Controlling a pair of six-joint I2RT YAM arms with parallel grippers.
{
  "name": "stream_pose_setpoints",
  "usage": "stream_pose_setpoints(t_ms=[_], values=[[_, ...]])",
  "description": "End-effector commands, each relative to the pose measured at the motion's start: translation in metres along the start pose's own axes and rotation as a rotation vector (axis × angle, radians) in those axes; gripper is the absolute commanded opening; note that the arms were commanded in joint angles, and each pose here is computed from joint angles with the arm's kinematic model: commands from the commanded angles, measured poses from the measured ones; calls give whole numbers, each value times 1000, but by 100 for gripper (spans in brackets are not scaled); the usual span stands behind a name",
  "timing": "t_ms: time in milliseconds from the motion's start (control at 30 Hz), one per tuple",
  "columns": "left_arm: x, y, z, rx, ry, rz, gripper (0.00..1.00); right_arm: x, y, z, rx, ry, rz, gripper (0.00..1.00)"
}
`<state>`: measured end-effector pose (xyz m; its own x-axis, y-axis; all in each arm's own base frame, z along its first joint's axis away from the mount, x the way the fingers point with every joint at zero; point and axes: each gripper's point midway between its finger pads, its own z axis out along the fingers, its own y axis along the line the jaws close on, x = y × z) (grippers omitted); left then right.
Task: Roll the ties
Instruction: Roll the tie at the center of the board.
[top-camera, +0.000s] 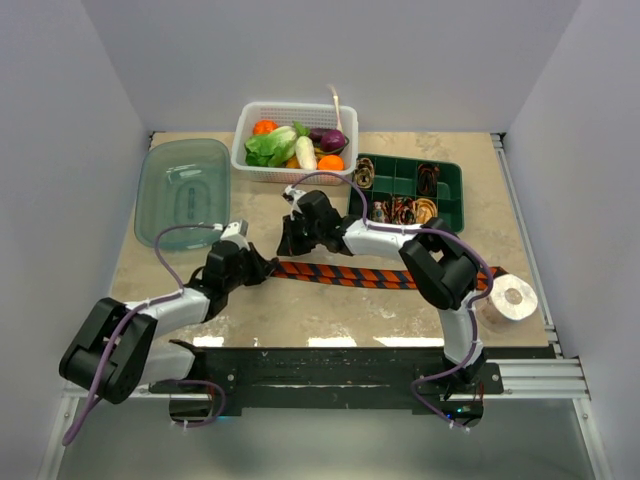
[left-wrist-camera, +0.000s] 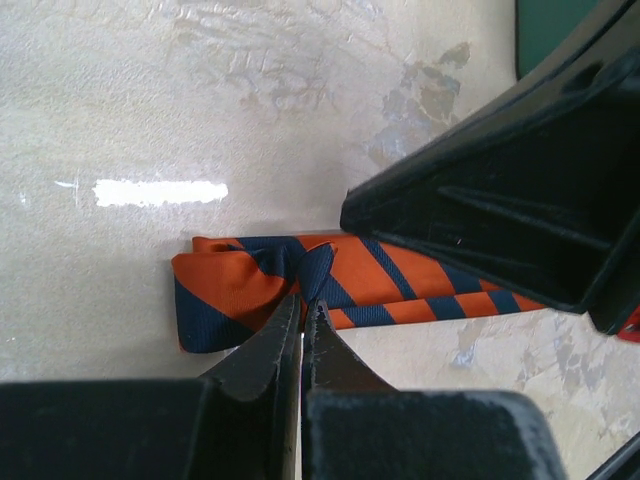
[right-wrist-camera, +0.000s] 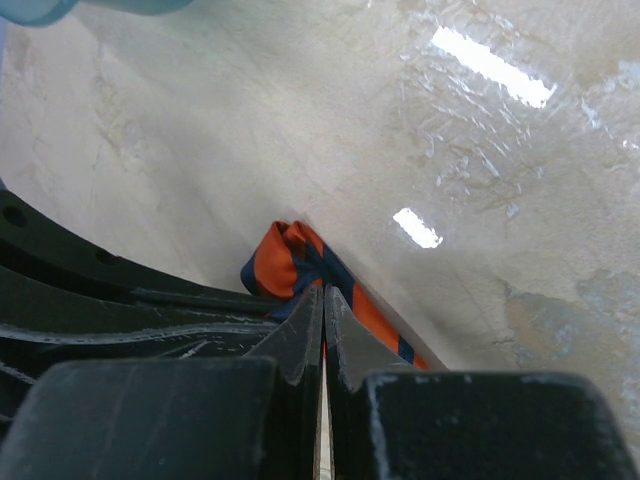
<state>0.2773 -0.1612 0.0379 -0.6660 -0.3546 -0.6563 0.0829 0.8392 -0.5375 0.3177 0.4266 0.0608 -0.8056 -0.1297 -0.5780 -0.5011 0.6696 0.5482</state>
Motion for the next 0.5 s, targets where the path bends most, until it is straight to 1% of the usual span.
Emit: stream_pose_setpoints(t_ms=[0,167,233,267,300,367,467], values=[[-26,-17,6,22,-72,-9,8,-13,18,-16,-51,-39,-49,0],[-24,-21,10,25,-58,-10,13,-10,17,-16,-48,-31,-53,0],[-20,-21,12,28,-45,-11,20,-11,17,-18,-43,-35,-55,0],[-19,-21,13,28,-40,-14,26,-11,16,-18,-40,-38,-57,0],[-17,-21,14,28,-33,-18,29,-12,16,-19,-38,-41,-57,0],[-15,-21,14,33,-26,-21,34,-15,18,-22,-38,-48,-63,0],[-13,-22,12,48,-28,-28,34,-21,21,-25,-39,-66,-71,0]])
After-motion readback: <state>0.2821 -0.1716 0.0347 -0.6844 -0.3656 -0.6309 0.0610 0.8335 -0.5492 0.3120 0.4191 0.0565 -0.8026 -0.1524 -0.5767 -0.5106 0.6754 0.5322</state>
